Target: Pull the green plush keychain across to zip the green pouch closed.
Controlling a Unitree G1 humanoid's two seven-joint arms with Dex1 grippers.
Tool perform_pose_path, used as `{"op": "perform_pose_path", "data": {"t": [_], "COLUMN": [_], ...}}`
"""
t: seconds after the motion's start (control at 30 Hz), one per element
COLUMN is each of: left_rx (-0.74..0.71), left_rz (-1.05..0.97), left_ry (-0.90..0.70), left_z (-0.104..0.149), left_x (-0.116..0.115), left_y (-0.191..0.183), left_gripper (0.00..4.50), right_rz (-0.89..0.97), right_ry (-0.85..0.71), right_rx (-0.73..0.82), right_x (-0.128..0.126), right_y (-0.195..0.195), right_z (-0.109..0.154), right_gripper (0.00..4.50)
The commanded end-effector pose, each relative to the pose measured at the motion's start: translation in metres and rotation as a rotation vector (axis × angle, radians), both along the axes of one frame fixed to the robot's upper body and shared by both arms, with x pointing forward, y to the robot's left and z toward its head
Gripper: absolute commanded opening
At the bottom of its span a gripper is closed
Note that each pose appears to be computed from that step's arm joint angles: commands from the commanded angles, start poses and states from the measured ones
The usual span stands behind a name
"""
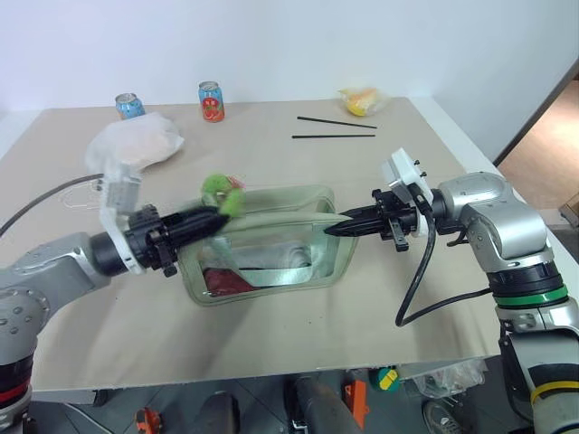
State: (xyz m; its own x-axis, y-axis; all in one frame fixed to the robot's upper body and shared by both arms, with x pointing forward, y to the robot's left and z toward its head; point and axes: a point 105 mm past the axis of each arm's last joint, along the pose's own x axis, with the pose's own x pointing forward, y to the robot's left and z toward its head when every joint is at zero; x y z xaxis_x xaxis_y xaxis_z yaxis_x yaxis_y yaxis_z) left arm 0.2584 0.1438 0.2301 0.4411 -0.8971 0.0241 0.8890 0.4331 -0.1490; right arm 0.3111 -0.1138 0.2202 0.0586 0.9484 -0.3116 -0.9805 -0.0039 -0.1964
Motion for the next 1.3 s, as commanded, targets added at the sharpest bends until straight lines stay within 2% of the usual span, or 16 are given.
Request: {"op": "perform_pose_path", "data": {"t": [0.03, 0.17, 0.3, 0.47, 0.57, 0.67, 0.8, 0.9, 1.17, 1.2, 1.23, 1.3], "left_rx": [0.065, 0.091, 0.074, 0.002, -0.005, 0.049, 0.175, 0.17, 0.096, 0.08, 0.048, 0.0], "left_rz": [-0.026, -0.008, 0.044, 0.087, 0.086, 0.112, 0.198, 0.212, 0.173, 0.17, 0.161, 0.153], "left_ry": [-0.022, -0.046, -0.078, -0.136, -0.133, -0.074, 0.04, 0.088, 0.077, 0.072, 0.067, 0.035], "left_z": [-0.001, 0.002, 0.015, 0.04, 0.042, 0.025, -0.015, -0.031, -0.039, -0.038, -0.036, -0.028], "left_x": [-0.001, -0.001, -0.004, -0.018, -0.028, -0.038, -0.039, -0.038, -0.024, -0.022, -0.02, -0.014], "left_y": [0.0, 0.006, 0.024, 0.043, 0.046, 0.052, 0.072, 0.074, 0.056, 0.054, 0.051, 0.044], "left_gripper": [2.73, 4.06, 4.06, 4.06, 4.06, 4.06, 4.06, 4.06, 4.06, 3.67, 3.55, 2.91], "right_rz": [-0.013, -0.016, -0.018, -0.014, -0.008, -0.004, 0.003, 0.006, -0.003, -0.006, -0.008, -0.011], "right_ry": [-0.064, -0.062, -0.061, -0.057, -0.057, -0.058, -0.057, -0.057, -0.061, -0.061, -0.061, -0.06], "right_rx": [0.023, 0.026, 0.03, 0.031, 0.032, 0.032, 0.033, 0.032, 0.028, 0.027, 0.027, 0.026], "right_x": [-0.003, -0.003, -0.003, -0.003, -0.003, -0.002, -0.002, -0.002, -0.003, -0.003, -0.004, -0.004], "right_y": [-0.004, -0.004, -0.004, -0.003, -0.002, -0.002, -0.001, 0.0, -0.002, -0.003, -0.003, -0.004], "right_z": [0.016, 0.015, 0.015, 0.014, 0.014, 0.014, 0.014, 0.015, 0.016, 0.016, 0.016, 0.016], "right_gripper": [0.0, 0.0, 0.0, 0.0, 0.0, 0.0, 0.0, 0.0, 0.0, 0.0, 0.0, 0.0]}}
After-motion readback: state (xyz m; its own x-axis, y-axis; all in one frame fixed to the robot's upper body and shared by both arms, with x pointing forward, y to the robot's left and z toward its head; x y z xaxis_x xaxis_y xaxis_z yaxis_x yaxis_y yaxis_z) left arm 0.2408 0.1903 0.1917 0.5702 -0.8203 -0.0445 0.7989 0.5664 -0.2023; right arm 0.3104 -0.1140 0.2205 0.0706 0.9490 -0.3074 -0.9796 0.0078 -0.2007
